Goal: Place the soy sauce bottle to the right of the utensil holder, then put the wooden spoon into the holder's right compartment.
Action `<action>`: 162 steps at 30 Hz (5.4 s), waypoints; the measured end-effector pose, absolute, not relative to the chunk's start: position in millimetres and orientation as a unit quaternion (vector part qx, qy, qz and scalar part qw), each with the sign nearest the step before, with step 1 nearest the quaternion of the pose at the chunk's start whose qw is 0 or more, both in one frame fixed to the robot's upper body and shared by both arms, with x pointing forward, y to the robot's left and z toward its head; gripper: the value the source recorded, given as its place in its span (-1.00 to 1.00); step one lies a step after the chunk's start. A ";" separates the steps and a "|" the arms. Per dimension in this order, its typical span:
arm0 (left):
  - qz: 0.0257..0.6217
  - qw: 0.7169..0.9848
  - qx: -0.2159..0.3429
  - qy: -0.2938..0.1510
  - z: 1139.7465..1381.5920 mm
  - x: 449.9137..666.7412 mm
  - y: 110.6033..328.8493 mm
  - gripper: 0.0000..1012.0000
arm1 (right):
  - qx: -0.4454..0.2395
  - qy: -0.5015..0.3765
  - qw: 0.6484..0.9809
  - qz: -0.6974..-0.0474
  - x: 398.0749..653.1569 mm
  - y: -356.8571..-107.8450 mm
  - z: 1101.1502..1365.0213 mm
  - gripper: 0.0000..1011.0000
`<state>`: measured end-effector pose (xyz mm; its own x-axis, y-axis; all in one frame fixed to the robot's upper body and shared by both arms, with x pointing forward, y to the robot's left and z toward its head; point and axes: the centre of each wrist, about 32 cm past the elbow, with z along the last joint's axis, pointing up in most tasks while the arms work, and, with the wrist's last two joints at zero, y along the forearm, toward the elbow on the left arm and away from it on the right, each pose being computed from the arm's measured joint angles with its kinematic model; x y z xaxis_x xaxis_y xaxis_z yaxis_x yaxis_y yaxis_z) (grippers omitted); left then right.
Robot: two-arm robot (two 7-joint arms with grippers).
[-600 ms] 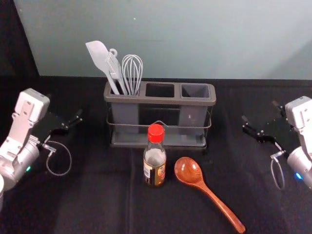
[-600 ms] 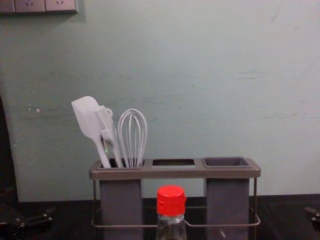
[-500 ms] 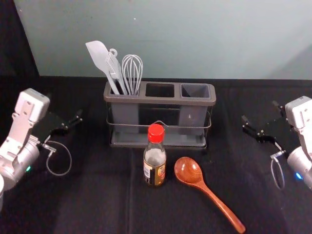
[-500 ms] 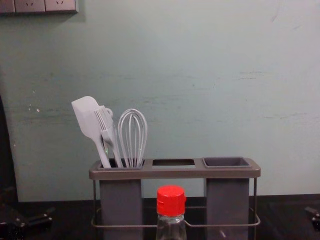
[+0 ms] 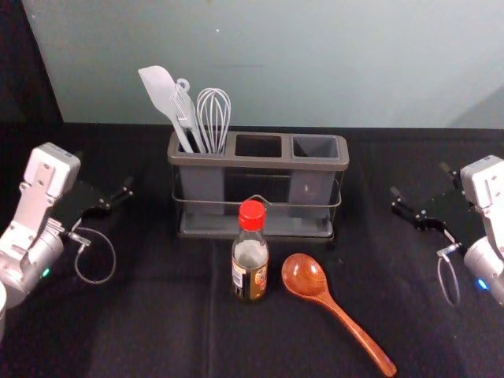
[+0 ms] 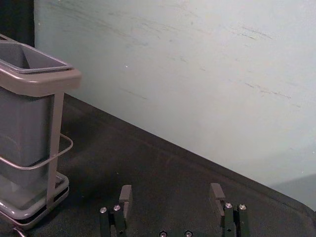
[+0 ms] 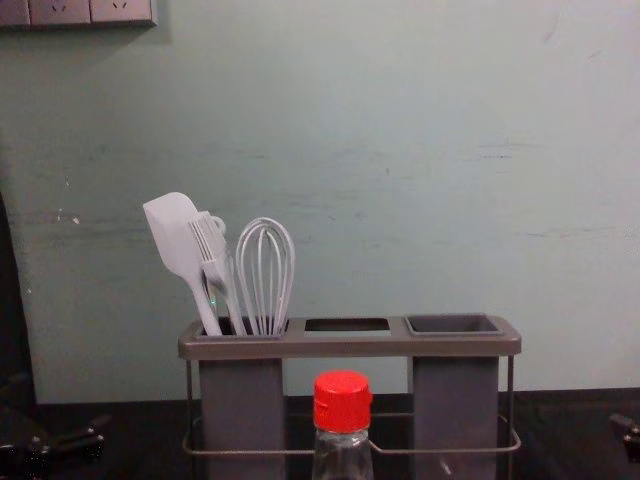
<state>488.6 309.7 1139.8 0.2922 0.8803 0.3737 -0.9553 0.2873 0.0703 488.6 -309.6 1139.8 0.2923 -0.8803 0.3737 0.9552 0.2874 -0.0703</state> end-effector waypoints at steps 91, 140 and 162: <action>0.580 0.791 0.142 -0.132 1139.8 488.6 309.6 0.99 | -0.015 -0.091 0.947 -0.309 429.4 -341.5 1198.0 0.98; 0.580 0.791 0.142 -0.132 1139.8 488.6 309.7 0.99 | -0.036 -0.034 0.976 -0.211 504.9 -231.8 1184.3 0.98; 0.580 0.791 0.142 -0.132 1139.8 488.6 309.7 0.99 | -0.021 -0.034 0.977 -0.210 508.5 -220.4 1181.2 0.98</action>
<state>488.6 309.7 1139.8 0.2923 0.8803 0.3737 -0.9553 0.2873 0.0703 508.5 -220.4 1181.2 0.9098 -0.4081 0.0750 0.4110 0.9112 -0.0276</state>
